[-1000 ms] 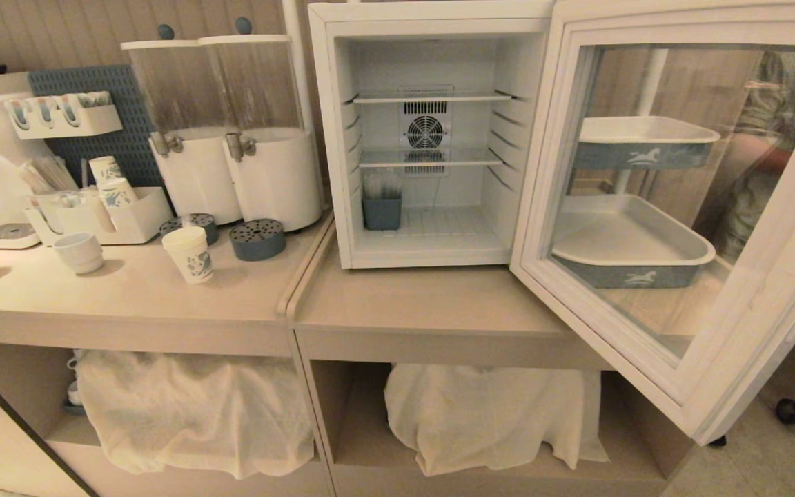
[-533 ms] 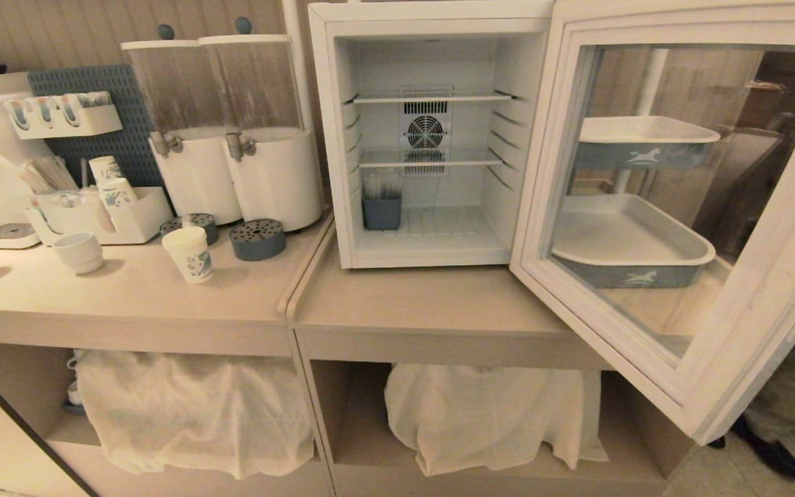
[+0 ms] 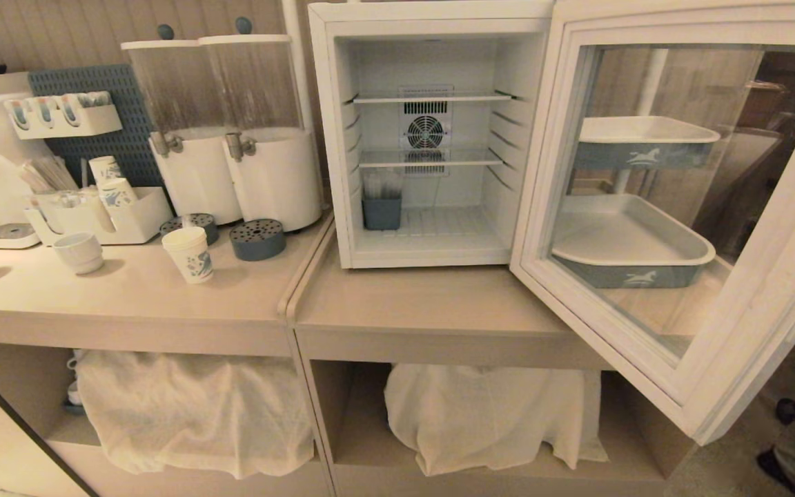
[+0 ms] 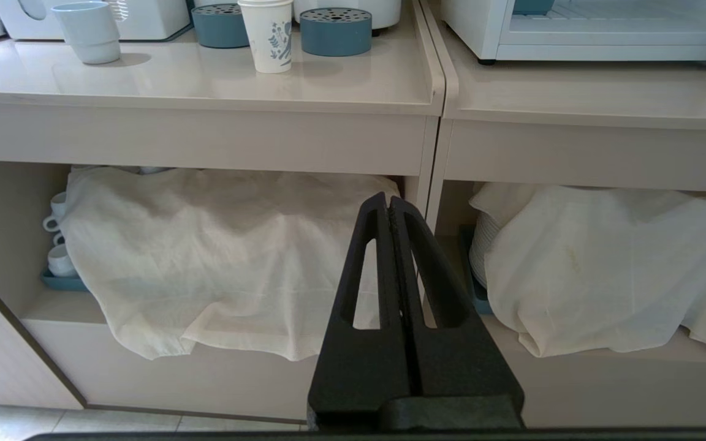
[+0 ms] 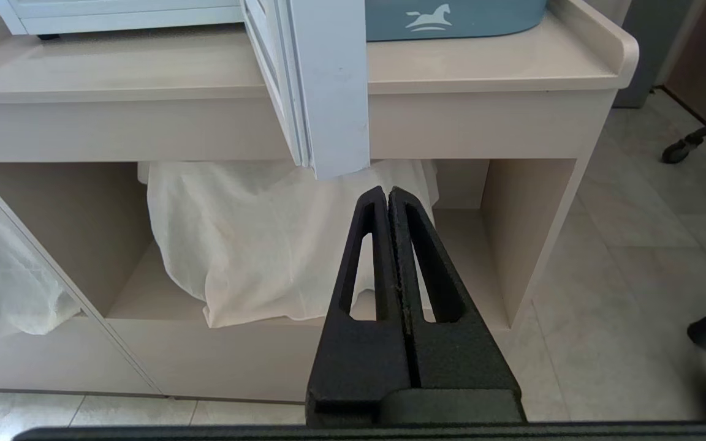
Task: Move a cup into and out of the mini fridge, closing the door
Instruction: Close the freezer door
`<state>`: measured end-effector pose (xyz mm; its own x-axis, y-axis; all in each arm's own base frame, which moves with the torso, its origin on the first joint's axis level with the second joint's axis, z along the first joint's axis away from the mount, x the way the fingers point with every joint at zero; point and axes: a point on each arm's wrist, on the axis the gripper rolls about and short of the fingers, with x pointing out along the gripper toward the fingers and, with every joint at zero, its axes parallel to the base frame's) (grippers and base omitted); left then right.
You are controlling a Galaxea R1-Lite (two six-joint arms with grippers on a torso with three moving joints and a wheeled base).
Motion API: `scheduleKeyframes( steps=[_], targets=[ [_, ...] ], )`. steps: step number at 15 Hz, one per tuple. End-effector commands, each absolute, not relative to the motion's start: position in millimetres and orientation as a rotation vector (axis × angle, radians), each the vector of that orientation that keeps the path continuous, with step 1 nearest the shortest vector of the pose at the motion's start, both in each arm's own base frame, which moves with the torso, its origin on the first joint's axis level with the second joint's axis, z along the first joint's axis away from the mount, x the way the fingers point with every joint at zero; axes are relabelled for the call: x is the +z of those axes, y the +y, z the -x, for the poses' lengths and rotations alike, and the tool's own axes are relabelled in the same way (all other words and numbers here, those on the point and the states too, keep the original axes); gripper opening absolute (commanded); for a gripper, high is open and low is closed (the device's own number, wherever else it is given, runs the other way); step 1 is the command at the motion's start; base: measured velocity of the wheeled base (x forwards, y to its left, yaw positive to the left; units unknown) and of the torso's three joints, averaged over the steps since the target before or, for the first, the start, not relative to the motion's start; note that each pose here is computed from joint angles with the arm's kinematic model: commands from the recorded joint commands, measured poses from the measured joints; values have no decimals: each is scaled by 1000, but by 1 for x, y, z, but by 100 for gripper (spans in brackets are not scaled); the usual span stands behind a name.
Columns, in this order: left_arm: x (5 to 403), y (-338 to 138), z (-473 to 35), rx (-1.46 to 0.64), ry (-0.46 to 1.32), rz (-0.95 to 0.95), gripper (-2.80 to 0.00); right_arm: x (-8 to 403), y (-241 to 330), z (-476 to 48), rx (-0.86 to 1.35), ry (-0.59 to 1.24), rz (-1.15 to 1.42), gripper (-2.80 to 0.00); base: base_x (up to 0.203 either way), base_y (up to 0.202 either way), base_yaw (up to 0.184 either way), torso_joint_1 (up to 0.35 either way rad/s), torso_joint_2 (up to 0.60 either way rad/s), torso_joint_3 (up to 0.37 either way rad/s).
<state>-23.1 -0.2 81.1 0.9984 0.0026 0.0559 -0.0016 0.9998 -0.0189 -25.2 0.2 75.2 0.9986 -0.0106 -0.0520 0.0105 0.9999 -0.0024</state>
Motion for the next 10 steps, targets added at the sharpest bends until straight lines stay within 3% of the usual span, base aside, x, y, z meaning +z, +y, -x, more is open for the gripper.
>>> scheduleKeyframes(
  steps=[1,5,10],
  targets=[
    [76,0,22,3,-37,20,-280,75,0,25,-10,51,3,-280,0,0,0,0,0,0],
    [76,0,22,3,-37,20,-280,83,0,29,-7,36,-23,-280,0,0,0,0,0,0],
    [76,0,22,3,-37,20,-280,159,1,73,10,-159,-82,-280,0,0,0,0,0,0]
  ],
)
